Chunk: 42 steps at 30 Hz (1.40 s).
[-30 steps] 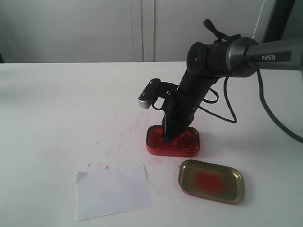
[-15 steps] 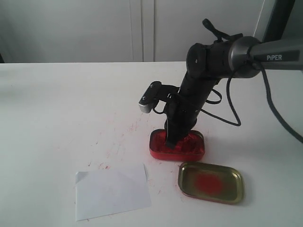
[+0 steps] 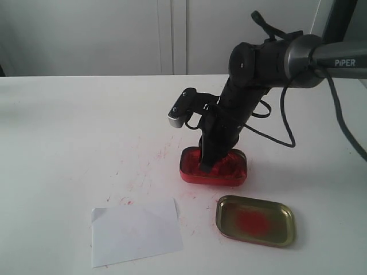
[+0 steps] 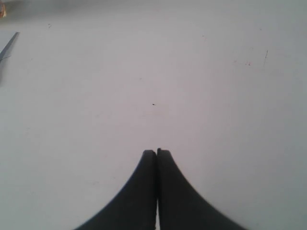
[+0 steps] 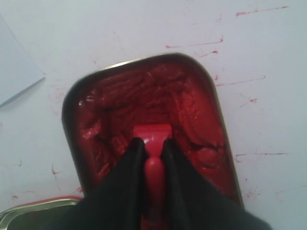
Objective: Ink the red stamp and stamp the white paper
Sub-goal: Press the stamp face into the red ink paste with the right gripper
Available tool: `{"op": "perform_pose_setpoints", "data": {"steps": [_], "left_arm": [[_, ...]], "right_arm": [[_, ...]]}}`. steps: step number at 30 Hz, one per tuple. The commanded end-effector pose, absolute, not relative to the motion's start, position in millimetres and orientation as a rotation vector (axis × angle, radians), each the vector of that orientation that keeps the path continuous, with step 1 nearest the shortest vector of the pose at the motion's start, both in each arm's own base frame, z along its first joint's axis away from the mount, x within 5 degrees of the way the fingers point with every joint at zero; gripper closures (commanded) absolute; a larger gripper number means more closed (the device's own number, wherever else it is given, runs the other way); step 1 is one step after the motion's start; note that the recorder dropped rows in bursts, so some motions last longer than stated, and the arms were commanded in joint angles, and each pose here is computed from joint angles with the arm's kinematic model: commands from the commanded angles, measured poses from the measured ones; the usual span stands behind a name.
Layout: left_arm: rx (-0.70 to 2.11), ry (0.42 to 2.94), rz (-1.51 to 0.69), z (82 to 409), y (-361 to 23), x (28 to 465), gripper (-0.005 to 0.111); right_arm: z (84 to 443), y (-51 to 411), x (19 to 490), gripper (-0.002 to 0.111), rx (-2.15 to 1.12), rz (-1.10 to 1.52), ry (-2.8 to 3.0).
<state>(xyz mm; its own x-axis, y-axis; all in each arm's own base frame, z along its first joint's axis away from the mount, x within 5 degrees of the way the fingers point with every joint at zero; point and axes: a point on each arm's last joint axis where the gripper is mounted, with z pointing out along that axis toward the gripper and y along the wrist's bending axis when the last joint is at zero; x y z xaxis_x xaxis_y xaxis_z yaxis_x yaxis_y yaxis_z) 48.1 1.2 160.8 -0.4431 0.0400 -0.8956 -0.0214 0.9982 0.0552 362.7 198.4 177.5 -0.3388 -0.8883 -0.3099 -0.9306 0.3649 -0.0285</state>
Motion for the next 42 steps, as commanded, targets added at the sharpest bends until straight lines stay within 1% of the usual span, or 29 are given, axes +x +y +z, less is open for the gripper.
{"op": "perform_pose_setpoints", "data": {"steps": [1, 7, 19, 34, 42], "left_arm": [[0.008, 2.041, 0.070, 157.4, 1.3, 47.7, 0.107], [0.008, 2.041, 0.070, 157.4, 1.3, 47.7, 0.107], [0.008, 2.041, 0.070, 157.4, 1.3, 47.7, 0.107], [0.008, 2.041, 0.070, 157.4, 1.3, 47.7, 0.107], [0.008, 2.041, 0.070, 157.4, 1.3, 47.7, 0.107]], "right_arm": [[184.3, 198.6, 363.1, 0.108, -1.578, 0.223, 2.344], [172.5, 199.0, 363.8, 0.108, -1.579, 0.235, 2.384], [172.5, 199.5, 365.3, 0.108, -1.549, 0.233, 2.390], [155.9, 199.7, 366.3, 0.108, -1.493, 0.250, 2.485], [170.7, 201.0, 374.5, 0.108, -1.390, 0.274, 2.527]]}}
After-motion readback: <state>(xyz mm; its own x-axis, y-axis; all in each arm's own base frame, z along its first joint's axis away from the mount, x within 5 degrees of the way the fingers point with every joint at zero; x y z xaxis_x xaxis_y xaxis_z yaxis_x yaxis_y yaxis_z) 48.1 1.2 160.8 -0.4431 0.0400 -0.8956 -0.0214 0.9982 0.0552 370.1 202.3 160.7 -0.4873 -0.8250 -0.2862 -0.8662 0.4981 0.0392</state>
